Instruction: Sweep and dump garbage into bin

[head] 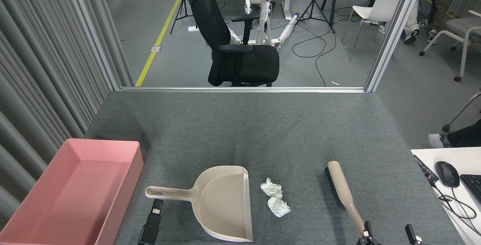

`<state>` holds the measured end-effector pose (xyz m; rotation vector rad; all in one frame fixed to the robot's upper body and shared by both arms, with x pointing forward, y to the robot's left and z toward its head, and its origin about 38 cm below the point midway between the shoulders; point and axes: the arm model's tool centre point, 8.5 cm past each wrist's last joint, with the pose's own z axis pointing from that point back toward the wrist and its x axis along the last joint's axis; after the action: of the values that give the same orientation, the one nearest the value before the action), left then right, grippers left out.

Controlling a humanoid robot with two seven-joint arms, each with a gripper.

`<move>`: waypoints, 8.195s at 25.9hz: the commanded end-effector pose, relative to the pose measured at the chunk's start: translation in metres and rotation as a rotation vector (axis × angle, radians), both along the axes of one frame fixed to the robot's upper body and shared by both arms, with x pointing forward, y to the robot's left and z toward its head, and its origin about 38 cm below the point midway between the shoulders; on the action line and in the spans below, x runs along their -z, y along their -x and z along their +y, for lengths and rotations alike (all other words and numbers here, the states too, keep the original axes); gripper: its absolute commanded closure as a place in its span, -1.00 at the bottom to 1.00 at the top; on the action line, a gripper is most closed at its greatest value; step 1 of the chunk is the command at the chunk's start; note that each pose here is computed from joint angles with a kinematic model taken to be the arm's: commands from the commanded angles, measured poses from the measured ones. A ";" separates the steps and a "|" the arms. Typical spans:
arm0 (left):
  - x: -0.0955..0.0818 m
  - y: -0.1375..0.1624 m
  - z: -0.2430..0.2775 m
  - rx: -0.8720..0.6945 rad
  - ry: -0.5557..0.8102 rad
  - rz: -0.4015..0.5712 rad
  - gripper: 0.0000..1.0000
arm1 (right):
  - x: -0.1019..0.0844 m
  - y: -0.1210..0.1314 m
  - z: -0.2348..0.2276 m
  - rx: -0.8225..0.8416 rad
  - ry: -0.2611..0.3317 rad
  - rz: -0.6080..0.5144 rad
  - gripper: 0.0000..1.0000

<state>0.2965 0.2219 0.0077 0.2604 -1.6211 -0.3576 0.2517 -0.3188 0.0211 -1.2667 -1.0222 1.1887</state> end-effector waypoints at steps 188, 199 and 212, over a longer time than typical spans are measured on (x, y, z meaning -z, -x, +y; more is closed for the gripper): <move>0.011 -0.081 0.007 -0.020 -0.119 -0.054 0.24 | 0.026 -0.025 -0.014 -0.064 -0.145 0.011 1.00; 0.012 -0.080 0.008 -0.020 -0.121 -0.052 0.22 | 0.041 -0.026 -0.026 -0.080 -0.136 0.057 0.92; 0.012 -0.080 0.008 -0.020 -0.121 -0.052 0.10 | 0.040 -0.015 -0.021 -0.130 -0.186 0.026 -0.95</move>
<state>0.3768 0.2299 -0.0043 0.3799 -1.6484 -0.4371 0.2723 -0.3427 -0.0192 -1.0698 -1.1513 1.1647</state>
